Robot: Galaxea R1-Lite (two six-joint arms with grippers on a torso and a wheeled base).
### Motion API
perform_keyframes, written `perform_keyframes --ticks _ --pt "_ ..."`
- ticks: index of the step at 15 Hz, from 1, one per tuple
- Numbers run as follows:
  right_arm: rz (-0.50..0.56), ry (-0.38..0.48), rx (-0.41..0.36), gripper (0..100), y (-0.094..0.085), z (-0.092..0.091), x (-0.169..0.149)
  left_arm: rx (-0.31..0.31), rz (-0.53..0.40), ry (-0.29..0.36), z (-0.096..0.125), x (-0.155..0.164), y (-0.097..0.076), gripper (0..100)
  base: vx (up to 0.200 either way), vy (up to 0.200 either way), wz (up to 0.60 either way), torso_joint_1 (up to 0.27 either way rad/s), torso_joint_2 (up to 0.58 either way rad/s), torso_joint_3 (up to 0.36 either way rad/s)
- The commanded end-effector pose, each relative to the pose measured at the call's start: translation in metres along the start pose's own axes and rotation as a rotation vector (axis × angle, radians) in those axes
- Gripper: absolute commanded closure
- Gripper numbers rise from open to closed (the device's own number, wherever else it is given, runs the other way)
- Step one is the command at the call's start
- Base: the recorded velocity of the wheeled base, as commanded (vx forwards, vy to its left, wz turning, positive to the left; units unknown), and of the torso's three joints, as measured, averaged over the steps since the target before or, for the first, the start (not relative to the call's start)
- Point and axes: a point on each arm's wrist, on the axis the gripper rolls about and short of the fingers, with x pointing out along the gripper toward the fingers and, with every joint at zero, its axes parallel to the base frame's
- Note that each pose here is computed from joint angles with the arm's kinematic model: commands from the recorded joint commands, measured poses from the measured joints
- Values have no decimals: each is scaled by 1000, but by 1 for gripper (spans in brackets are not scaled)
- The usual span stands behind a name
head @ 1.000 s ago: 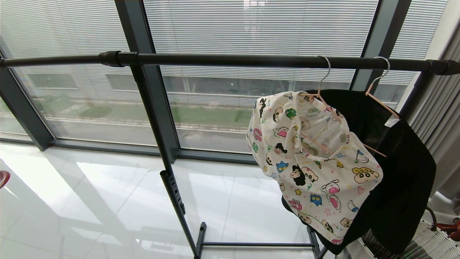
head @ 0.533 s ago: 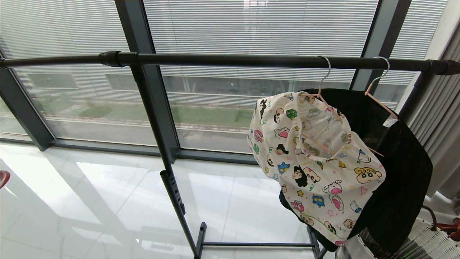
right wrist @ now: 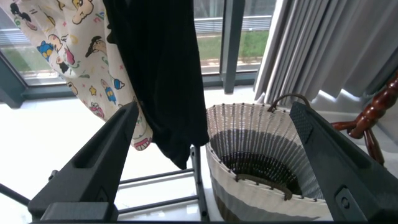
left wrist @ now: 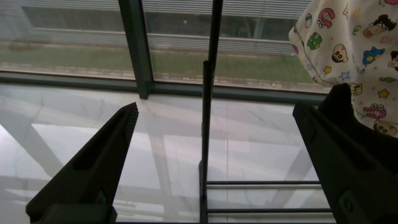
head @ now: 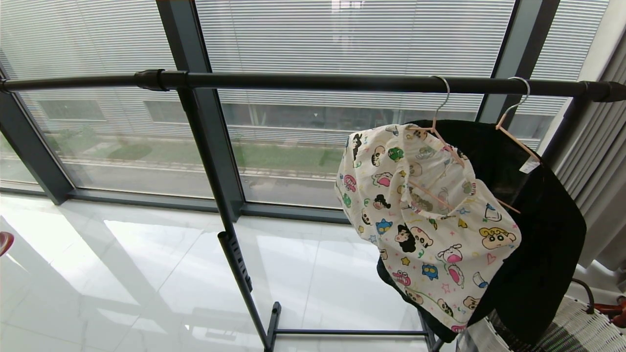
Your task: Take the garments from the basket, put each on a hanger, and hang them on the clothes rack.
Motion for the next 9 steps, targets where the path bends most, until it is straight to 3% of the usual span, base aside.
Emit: perform_keyframes --ticks 1,9 --pt "1 2 -6 0 0 0 0 0 0 -1 0 0 0 0 0 0 0 0 0 0" --pt "1 2 -16 0 0 0 0 0 0 -1 0 0 0 0 0 0 0 0 0 0"
